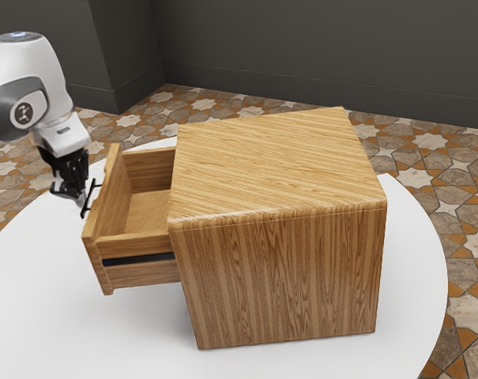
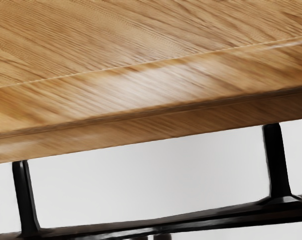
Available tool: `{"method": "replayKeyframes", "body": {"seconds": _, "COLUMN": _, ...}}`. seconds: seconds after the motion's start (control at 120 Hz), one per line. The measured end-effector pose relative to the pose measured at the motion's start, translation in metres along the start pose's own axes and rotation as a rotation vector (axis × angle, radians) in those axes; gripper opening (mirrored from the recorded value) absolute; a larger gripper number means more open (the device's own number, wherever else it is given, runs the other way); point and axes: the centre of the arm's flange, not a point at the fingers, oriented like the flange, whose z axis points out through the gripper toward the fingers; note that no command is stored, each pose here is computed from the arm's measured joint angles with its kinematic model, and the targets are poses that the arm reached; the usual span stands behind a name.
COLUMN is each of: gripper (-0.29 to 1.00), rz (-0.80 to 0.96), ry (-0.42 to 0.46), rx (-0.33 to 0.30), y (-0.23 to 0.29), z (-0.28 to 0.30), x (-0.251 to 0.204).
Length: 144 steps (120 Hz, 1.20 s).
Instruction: Push the drawer handle with one arm to close the drawer
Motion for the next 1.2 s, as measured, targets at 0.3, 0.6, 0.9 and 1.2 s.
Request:
{"method": "replayKeyframes", "body": {"seconds": 0.3, "gripper": -0.08, "rz": 0.011, "ry": -0.009, "rx": 0.007, "y": -0.023, "z": -0.002, "x": 0.04}}
{"method": "replayKeyframes", "body": {"seconds": 0.6, "gripper": -0.08, "rz": 0.016, "ry": 0.008, "rx": 0.01, "y": -0.031, "z": -0.004, "x": 0.082}}
{"method": "replayKeyframes", "body": {"seconds": 0.9, "gripper": -0.08, "rz": 0.018, "ry": 0.047, "rx": 0.005, "y": -0.024, "z": -0.009, "x": 0.128}}
{"method": "replayKeyframes", "body": {"seconds": 1.2, "gripper": -0.1, "rz": -0.054, "ry": 0.064, "rx": 0.001, "y": -0.03, "z": -0.011, "x": 0.145}}
